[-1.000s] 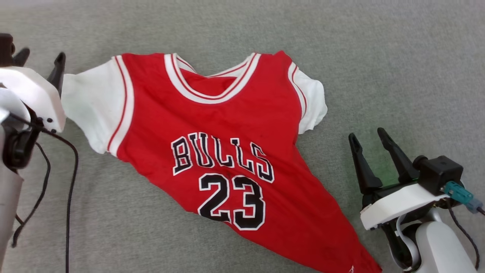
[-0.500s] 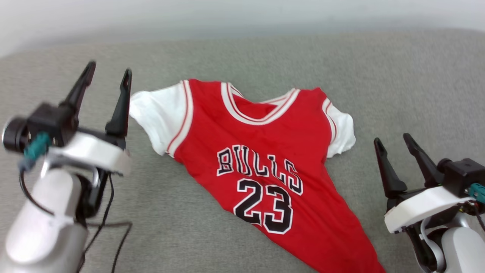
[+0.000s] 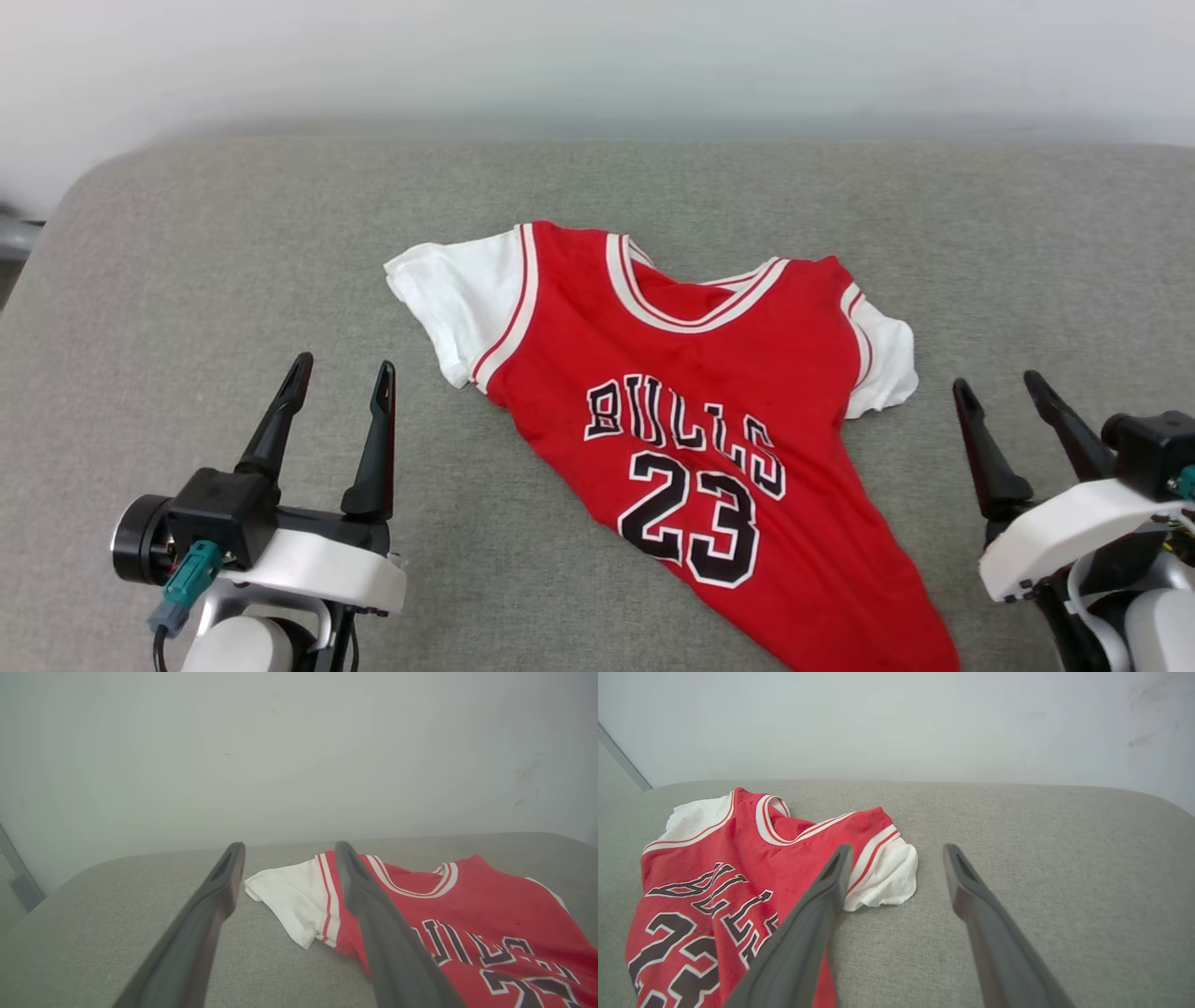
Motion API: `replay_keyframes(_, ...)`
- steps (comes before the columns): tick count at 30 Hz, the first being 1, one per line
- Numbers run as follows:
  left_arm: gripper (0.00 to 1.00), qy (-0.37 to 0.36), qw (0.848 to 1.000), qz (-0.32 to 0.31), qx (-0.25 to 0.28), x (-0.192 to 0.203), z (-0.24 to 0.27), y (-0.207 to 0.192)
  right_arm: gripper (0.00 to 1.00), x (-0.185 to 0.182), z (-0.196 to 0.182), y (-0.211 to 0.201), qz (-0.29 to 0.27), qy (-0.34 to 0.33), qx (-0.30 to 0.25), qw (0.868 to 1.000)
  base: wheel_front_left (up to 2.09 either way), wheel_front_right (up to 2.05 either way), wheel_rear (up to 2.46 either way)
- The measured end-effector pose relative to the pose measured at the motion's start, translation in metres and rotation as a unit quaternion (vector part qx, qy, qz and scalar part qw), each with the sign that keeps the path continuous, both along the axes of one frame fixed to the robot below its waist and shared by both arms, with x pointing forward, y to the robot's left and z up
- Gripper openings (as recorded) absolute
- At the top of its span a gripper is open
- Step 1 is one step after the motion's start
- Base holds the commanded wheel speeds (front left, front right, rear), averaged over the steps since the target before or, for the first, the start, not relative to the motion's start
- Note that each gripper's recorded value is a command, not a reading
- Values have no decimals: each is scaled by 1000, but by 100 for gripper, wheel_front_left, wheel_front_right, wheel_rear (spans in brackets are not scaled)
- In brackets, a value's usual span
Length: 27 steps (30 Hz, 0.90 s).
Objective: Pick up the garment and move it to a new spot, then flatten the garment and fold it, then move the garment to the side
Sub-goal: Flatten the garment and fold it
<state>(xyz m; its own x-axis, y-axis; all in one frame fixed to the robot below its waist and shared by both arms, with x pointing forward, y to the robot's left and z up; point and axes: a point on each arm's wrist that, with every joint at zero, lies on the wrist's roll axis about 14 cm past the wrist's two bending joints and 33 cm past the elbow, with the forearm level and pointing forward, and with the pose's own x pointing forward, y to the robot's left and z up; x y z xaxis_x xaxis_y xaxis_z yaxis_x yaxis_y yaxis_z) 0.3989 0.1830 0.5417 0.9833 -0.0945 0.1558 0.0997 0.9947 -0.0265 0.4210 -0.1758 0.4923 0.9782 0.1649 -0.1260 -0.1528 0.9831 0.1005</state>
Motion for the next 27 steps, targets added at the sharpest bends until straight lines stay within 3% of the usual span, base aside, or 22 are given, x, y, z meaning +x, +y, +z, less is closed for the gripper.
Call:
replay_keyframes(7,100,-5,1000,4,7,3,1,6,100,14,-36,-3,29,131,-48,990,0,0,0)
replay_keyframes(13,100,13,1000,4,13,6,-13,10,100,33,-66,4,50,271,-63,959,0,0,0)
replay_keyframes(23,100,31,999,37,21,8,-26,30,100,54,-109,15,74,384,-120,912,0,0,0)
replay_keyframes(27,100,36,998,48,23,8,-30,37,100,53,-125,22,84,402,-124,903,0,0,0)
